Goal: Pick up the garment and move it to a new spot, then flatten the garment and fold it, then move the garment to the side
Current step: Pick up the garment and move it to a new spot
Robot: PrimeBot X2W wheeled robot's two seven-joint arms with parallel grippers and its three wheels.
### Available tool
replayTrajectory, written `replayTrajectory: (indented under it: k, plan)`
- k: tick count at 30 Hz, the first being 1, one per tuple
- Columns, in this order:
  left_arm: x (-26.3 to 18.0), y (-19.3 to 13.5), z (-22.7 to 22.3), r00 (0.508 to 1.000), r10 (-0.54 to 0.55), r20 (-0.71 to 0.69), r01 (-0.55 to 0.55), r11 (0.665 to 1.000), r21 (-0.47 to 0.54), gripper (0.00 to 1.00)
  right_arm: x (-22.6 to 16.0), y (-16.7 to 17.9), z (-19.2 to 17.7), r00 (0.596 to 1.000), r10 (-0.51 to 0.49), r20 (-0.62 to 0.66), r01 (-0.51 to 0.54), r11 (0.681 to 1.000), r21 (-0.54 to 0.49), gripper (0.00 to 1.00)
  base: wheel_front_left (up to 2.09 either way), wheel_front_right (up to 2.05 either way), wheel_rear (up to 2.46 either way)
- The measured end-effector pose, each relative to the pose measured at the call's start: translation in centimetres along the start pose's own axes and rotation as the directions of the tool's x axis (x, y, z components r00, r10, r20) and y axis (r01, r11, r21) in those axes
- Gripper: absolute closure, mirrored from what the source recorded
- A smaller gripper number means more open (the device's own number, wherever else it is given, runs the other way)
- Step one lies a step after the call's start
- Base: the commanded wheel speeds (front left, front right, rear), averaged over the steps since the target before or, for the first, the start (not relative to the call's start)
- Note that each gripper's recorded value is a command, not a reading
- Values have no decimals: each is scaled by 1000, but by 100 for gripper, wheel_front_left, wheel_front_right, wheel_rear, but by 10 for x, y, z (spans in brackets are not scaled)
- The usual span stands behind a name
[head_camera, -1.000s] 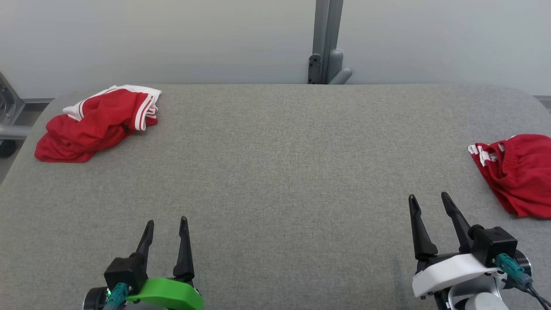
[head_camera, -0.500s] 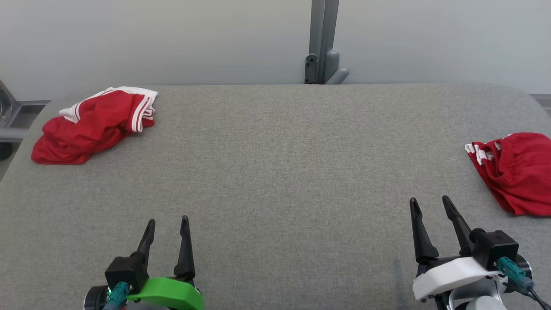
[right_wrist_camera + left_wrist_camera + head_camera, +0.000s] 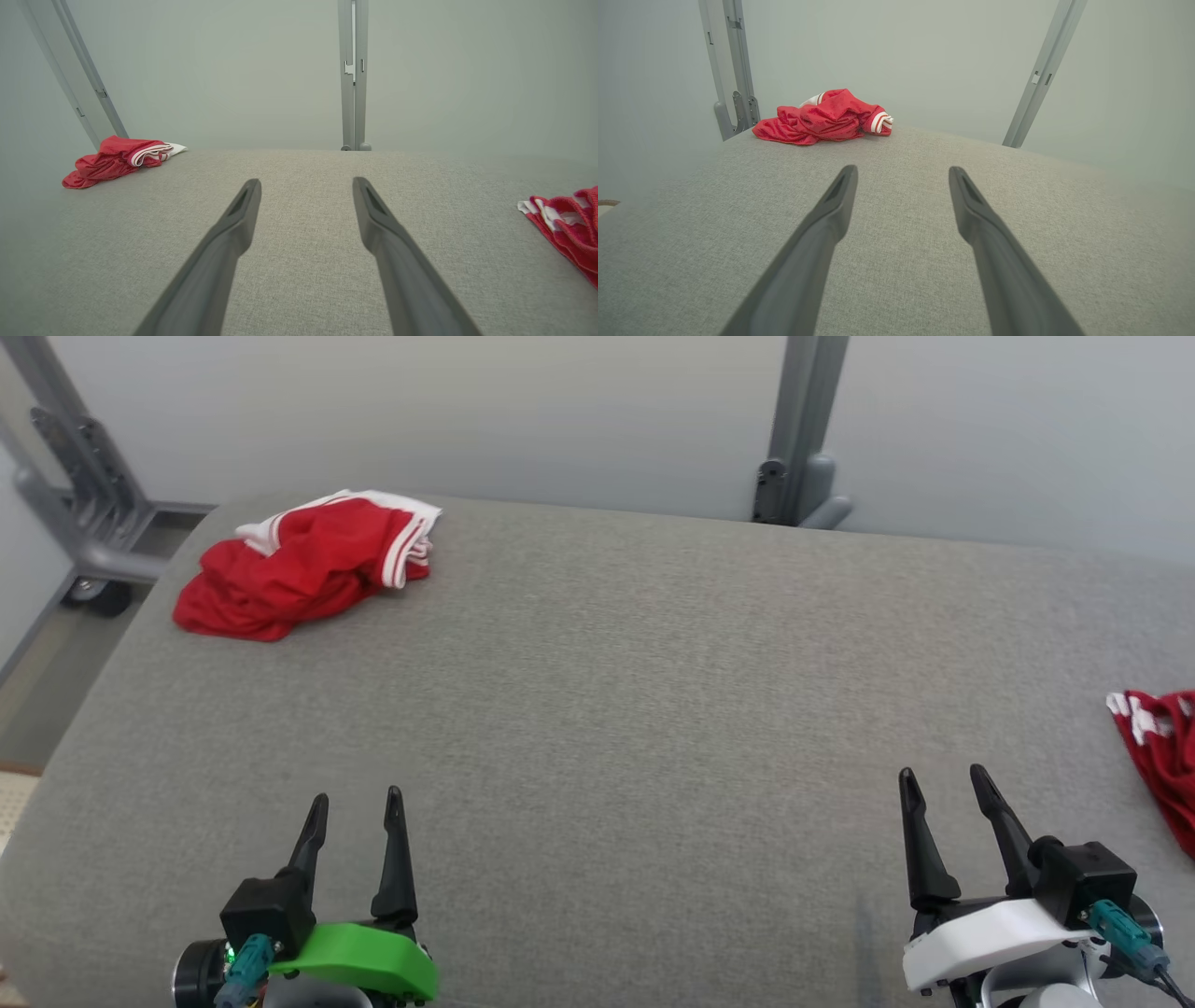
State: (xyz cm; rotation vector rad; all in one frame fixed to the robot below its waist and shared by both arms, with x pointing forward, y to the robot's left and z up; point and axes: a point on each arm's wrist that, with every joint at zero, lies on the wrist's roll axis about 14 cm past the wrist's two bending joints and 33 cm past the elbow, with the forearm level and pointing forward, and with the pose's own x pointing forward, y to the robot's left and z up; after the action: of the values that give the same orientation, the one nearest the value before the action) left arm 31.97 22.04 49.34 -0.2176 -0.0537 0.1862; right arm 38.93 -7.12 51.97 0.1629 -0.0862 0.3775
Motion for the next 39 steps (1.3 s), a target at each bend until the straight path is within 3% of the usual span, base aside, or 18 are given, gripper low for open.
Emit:
replayTrajectory:
  k: [7,13,22,31,36,39]
  plan:
    - [-24,46,13,990,138,40,-139,990,21,0,22,40,-8,992,126,-14,-126,992,18,0,0,0,0]
    - [-55,91,23,952,297,74,-299,954,20,0,45,95,-10,959,283,-6,-282,959,36,0,0,0,0]
    - [-77,111,20,922,382,59,-385,922,36,0,58,120,-28,933,357,-44,-354,933,63,0,0,0,0]
    - [-68,103,16,941,336,41,-338,939,59,0,60,116,-29,937,346,-40,-343,937,59,0,0,0,0]
    - [-38,101,39,965,250,77,-258,960,110,0,64,105,-27,948,317,-28,-316,948,46,0,0,0,0]
    - [9,98,82,980,149,129,-175,961,215,0,70,93,-24,956,292,-18,-292,956,26,0,0,0,0]
